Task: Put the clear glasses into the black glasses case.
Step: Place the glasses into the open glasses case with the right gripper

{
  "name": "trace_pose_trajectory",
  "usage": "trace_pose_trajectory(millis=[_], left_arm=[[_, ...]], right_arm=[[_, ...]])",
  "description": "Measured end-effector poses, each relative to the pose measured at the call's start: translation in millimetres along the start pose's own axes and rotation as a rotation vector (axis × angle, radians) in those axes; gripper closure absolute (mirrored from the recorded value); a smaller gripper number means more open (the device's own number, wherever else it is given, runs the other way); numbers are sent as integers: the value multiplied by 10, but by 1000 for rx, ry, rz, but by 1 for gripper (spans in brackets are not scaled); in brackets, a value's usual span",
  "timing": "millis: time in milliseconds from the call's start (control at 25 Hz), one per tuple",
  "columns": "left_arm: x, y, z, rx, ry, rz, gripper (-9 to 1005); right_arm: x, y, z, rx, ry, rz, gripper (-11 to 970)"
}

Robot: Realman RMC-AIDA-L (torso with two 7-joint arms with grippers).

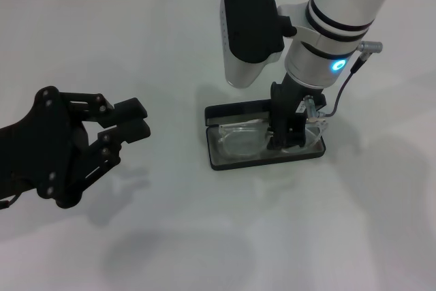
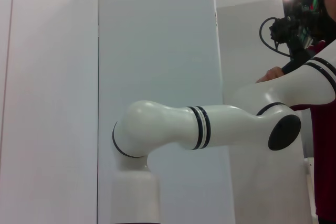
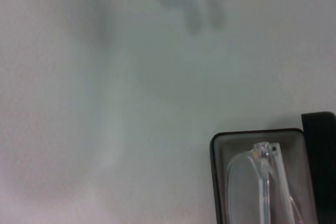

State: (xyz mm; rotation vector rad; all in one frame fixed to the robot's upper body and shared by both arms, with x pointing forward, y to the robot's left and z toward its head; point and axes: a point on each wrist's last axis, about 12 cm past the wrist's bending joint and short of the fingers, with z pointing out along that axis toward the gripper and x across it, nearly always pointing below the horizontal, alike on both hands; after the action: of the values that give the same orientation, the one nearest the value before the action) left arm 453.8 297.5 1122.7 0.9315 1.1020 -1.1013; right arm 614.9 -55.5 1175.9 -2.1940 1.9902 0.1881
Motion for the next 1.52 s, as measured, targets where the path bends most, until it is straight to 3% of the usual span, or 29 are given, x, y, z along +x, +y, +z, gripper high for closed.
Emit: trace_pose_trajectory(millis=[1520], left_arm=[[25, -28, -22, -5, -13, 6, 831]], right_arm=[[-13, 14, 61, 28, 29, -31, 774]])
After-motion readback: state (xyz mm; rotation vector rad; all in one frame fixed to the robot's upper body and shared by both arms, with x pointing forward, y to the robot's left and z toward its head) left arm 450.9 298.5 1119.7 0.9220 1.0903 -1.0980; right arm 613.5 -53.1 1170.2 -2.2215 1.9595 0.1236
